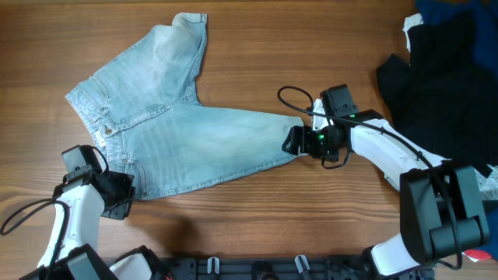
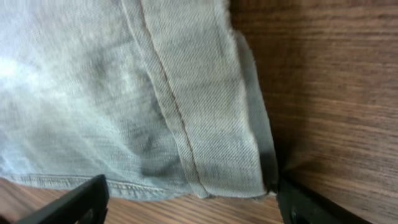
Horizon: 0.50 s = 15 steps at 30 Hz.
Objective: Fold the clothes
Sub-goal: 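Grasp the right leg hem of the shorts with the right gripper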
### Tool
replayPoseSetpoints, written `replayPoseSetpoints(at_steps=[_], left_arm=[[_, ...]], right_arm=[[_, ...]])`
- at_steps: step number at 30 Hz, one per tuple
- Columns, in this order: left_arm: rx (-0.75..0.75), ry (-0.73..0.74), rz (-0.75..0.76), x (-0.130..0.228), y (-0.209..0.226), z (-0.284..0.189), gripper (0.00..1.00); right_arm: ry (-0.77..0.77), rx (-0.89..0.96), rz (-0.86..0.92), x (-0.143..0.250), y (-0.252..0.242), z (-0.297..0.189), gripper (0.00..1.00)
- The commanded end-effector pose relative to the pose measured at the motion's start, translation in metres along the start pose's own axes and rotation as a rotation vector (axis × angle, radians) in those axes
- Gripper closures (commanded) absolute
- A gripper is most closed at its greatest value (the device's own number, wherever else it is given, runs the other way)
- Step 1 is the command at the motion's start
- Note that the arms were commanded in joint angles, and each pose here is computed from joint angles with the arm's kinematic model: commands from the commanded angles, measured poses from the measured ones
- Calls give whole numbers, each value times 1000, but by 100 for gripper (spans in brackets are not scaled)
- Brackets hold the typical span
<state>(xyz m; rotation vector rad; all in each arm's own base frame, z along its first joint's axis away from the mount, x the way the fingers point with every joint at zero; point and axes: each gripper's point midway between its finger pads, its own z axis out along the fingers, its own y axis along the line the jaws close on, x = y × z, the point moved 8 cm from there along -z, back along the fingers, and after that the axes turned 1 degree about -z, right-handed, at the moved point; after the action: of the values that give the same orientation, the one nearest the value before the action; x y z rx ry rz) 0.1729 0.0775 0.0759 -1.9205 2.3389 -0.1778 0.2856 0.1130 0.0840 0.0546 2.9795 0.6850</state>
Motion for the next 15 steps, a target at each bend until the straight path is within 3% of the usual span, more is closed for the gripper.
replayPoseSetpoints(at_steps=[1,6,9,15], left_arm=[[-33,-20,8,0,7,1,94],[-33,-20,8,0,7,1,94],[-34,-20,8,-1,7,1,94],[-37,-18,8,0,8,1,94]], right_arm=[[11,31,43,1,-5,9,19],[8,30,41,1,-5,9,34],[-1,26,37,-1,-4,9,56],[-11,37,33,-2,-5,9,86]])
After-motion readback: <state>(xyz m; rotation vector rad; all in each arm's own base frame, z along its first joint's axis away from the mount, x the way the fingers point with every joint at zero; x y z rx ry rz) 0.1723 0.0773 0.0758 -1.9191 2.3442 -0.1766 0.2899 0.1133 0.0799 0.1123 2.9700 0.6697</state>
